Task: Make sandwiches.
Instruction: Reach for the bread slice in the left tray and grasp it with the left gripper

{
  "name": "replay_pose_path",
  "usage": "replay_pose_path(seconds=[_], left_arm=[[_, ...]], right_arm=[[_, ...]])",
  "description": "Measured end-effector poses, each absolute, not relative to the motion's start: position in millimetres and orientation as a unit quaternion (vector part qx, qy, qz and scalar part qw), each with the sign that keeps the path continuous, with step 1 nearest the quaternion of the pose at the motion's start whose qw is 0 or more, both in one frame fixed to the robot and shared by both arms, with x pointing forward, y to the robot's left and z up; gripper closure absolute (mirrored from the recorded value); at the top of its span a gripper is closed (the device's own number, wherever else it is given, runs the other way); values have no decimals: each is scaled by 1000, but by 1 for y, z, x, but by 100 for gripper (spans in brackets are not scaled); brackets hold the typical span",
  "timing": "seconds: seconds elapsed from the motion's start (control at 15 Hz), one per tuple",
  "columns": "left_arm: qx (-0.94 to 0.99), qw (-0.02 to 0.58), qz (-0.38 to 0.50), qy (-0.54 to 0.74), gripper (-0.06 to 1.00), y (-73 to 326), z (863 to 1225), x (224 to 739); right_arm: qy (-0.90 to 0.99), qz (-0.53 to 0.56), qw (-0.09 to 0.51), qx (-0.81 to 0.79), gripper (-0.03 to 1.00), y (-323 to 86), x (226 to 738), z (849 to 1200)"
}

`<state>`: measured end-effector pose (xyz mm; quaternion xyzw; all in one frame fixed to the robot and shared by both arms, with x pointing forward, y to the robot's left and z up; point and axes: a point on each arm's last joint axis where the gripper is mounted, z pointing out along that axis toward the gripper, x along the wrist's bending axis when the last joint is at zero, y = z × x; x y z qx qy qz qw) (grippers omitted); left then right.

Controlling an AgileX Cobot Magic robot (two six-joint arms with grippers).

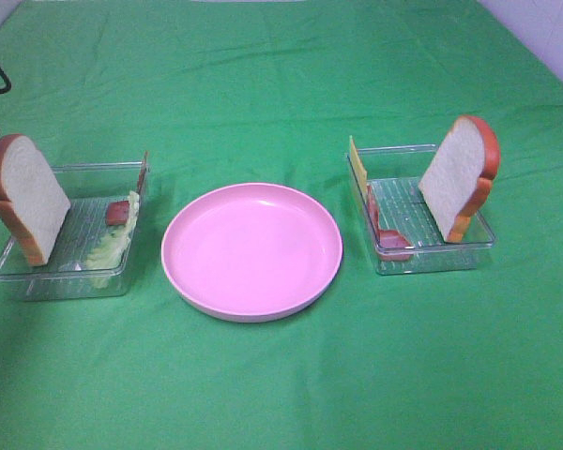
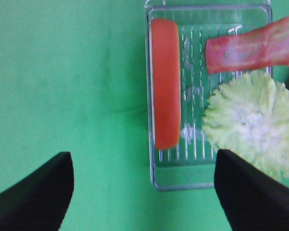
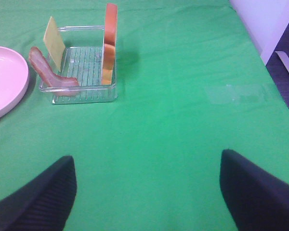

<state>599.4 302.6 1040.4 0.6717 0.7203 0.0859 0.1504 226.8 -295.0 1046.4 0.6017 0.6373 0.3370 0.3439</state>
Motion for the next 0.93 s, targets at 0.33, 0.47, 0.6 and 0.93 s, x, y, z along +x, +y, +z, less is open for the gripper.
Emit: replay_pose_path(seconds=[0.33, 0.47, 0.6, 0.93], left_arm=[[699, 131, 64, 700, 19, 277, 996, 627], [697, 117, 57, 705, 23, 276, 983, 630], [697, 120, 66, 703, 32, 277, 982, 633], [696, 122, 68, 704, 73, 277, 982, 633]], right_arm=[[637, 337, 344, 602, 20, -295, 227, 1046], [637, 337, 344, 602, 20, -295, 227, 1046], [637, 337, 344, 602, 20, -295, 227, 1046], [637, 337, 344, 602, 20, -295, 227, 1046]])
